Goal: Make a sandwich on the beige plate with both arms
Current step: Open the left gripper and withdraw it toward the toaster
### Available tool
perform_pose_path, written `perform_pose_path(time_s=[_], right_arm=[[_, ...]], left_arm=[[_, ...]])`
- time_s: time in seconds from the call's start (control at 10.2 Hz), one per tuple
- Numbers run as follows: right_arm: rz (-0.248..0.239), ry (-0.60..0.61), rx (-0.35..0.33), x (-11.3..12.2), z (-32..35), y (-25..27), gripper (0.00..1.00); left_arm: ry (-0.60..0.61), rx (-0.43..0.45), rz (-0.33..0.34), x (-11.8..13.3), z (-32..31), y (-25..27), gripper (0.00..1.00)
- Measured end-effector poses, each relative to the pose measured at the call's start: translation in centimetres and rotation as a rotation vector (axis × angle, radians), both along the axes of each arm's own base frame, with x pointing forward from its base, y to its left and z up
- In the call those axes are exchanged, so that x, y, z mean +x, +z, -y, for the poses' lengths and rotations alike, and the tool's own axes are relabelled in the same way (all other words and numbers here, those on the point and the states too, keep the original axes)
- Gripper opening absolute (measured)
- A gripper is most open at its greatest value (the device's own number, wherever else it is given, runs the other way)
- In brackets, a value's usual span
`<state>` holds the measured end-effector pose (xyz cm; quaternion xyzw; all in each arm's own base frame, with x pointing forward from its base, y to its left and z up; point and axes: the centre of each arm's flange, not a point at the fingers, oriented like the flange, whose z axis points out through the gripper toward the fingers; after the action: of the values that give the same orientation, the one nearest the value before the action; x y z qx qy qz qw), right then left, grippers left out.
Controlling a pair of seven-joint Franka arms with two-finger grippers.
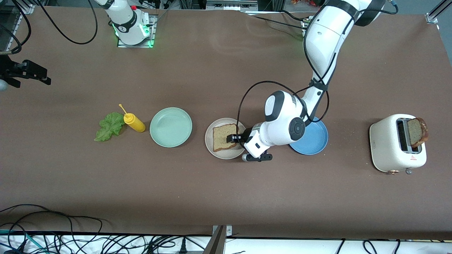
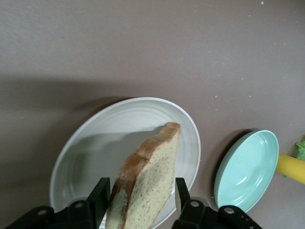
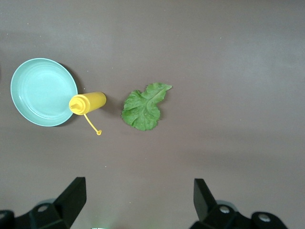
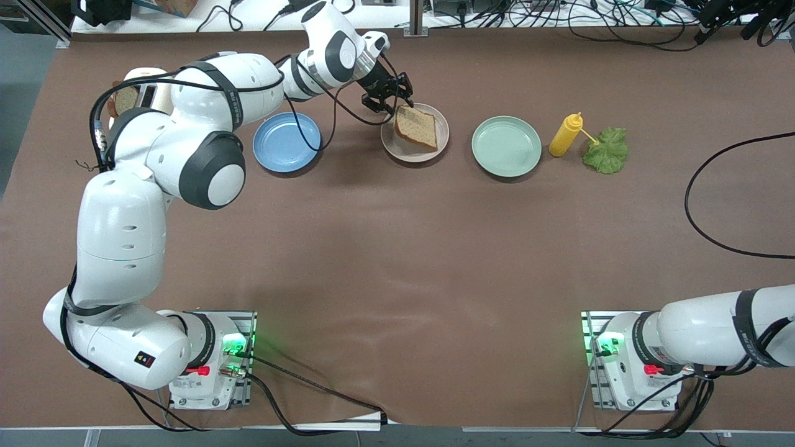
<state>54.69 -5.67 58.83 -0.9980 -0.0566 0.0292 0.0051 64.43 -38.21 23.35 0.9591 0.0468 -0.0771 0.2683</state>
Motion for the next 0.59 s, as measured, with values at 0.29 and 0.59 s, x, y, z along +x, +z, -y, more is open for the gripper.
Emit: perform_pose_path(time_s=[0.29,0.59], right_arm=[[0.0,0.0,0.0,0.0,0.0,0.0,1.0],[0.0,0.0,0.0,0.0,0.0,0.0,1.0]], left_arm=[[-0.063,0.1,0.0,1.1,-3.4,-0.2,0.77],[-0.057,0.107,-0.027,2.2,-6.1,0.9,0.89]])
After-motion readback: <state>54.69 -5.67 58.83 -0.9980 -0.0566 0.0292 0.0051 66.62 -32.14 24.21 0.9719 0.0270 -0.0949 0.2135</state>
